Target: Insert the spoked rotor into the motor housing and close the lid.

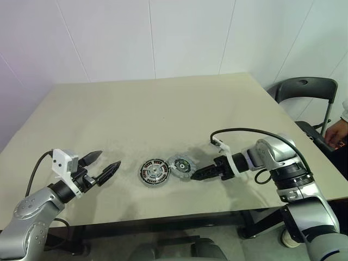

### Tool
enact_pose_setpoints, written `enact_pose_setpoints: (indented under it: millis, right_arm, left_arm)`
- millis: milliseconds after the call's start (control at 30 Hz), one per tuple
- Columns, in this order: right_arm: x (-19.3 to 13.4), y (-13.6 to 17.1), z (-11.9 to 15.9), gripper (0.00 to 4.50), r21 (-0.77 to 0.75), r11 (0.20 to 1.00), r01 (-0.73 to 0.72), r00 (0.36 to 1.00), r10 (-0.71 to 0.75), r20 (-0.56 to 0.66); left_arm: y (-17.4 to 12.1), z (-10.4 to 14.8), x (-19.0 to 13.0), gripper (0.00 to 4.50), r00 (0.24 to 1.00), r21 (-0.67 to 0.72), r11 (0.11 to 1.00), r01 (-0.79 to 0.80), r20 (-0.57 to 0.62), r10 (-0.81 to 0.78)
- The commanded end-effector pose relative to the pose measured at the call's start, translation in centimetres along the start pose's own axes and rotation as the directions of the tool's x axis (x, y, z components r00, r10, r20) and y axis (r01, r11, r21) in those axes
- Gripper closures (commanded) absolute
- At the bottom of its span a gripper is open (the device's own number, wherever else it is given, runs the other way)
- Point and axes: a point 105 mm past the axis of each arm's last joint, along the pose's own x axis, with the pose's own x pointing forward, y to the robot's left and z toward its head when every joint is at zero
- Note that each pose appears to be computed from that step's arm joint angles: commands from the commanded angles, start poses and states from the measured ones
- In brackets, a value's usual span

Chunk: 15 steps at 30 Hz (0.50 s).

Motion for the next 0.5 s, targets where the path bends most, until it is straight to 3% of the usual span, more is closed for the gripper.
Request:
enact_pose_setpoints:
  millis: [33, 267, 500]
  right_arm:
    - [0.8, 0.8, 0.4, 0.07, -0.02, 1.0, -0.02, 1.0, 0.02, -0.002]
    - [2.5, 0.3, 0.9, 0.07, 0.013, 1.0, -0.001, 1.0, 0.001, 0.021]
    - [2.8, -0.5, 2.8, 0.07, 0.086, 0.996, 0.008, 0.992, -0.019, 0.126]
  left_arm:
    - [-0.4, 0.7, 0.2, 0.0, 1.0, 0.023, 1.0, 0.013, 0.02, -0.013]
    - [-0.4, 0.8, 0.1, 0.0, 1.0, 0.019, 1.0, 0.002, 0.025, -0.002]
    - [-0.4, 0.9, 0.0, 0.0, 1.0, 0.021, 1.0, -0.007, 0.027, 0.006]
